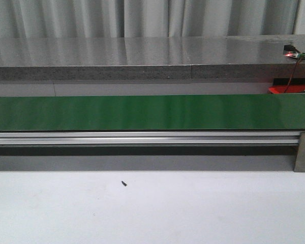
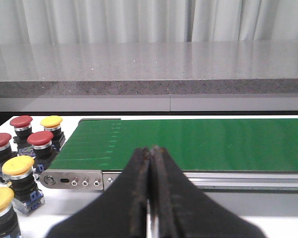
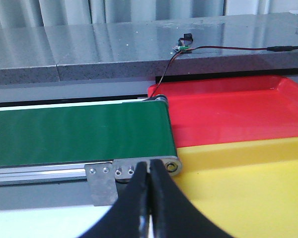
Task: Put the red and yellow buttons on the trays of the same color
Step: 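Lower the left gripper over a yellow button in the cluster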
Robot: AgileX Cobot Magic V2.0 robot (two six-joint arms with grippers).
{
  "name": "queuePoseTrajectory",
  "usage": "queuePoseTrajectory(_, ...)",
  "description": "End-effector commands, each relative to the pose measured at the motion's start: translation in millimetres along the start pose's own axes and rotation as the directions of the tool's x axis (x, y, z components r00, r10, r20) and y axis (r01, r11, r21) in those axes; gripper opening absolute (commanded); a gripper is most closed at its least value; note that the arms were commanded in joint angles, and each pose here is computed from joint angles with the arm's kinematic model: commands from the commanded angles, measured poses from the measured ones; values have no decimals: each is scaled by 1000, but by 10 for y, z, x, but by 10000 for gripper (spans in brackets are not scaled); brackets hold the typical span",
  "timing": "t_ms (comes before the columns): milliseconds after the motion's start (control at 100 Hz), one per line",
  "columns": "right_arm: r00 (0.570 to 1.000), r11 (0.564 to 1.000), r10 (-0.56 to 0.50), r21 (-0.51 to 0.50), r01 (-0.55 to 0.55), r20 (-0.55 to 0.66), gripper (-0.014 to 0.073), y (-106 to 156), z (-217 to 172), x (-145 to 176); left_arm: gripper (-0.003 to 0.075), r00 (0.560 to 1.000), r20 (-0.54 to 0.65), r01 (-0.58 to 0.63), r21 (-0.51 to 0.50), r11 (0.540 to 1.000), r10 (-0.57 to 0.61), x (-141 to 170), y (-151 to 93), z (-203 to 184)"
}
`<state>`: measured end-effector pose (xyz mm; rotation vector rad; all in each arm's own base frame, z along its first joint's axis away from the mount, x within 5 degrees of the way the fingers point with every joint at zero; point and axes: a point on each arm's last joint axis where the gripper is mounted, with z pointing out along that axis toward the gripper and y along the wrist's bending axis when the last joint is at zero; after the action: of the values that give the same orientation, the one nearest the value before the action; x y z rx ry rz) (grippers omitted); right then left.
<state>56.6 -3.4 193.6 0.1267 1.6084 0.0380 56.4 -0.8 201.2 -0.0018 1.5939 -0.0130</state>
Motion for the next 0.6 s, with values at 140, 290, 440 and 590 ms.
queuePoseTrajectory(140, 994, 1000, -11, -14, 12, 107, -68, 18, -28, -138, -20, 997, 75, 7, -8, 1000, -6, 45, 8, -8)
queuePoseTrajectory(290, 994, 1000, -11, -14, 12, 107, -68, 18, -28, -138, -20, 990, 140, 6, -14, 1000, -4, -15, 14, -15)
queuePoseTrajectory(440, 994, 1000, -11, -14, 12, 107, -68, 18, -28, -138, -20, 968, 251, 7, -20, 1000, -2, -212, 18, -53)
queuePoseTrajectory(590, 994, 1000, -11, -14, 12, 107, -68, 18, -28, -138, -20, 975, 220, 5, -12, 1000, -3, -452, 8, -75)
